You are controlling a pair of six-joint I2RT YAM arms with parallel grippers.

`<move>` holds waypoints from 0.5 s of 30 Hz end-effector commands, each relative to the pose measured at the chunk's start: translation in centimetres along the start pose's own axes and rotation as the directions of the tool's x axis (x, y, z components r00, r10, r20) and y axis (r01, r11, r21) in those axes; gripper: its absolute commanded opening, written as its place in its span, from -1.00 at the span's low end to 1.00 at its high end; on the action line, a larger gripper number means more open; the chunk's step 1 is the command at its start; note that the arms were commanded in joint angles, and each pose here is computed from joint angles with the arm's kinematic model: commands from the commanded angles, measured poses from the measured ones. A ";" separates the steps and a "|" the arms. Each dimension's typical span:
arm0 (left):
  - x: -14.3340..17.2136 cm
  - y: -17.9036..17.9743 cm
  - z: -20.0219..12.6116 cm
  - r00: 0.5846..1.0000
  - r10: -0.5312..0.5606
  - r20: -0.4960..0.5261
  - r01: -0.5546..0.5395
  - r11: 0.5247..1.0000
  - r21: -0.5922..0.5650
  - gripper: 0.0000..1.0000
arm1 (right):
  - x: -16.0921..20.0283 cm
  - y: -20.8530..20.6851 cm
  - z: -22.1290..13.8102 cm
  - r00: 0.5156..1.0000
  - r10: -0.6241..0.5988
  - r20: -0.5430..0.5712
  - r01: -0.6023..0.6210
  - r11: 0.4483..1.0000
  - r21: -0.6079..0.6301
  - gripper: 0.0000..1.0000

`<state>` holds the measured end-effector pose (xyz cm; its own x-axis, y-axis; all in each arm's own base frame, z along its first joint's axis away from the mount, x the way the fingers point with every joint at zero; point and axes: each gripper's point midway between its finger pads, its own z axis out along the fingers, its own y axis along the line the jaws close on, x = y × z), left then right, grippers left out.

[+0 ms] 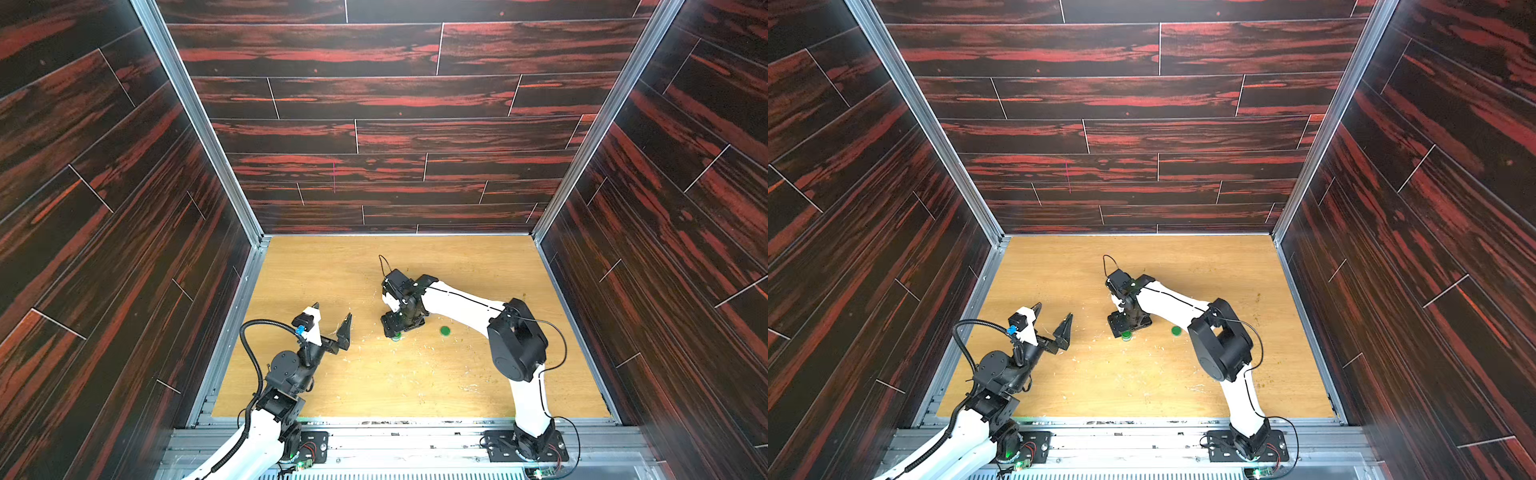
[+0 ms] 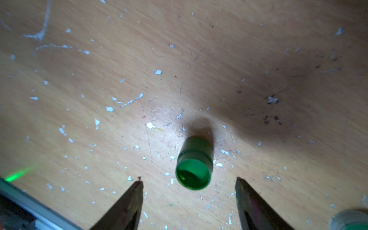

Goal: Close the paint jar lid
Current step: Pick up the paint jar from the center of the board.

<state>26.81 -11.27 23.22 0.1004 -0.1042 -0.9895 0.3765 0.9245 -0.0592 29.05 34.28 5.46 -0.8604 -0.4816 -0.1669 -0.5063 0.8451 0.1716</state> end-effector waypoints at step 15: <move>1.4 1.4 -1.3 0.999 0.033 -0.038 -0.035 0.996 -0.077 1.00 | 0.7 -0.2 2.7 0.998 0.003 -0.066 0.002 0.997 0.075 0.11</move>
<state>26.11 -10.04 22.32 0.0899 -0.0909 -0.9918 0.3294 0.9425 -0.0565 28.80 33.80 3.05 -0.8635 -0.4916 -0.1129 -0.5020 0.8593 0.0979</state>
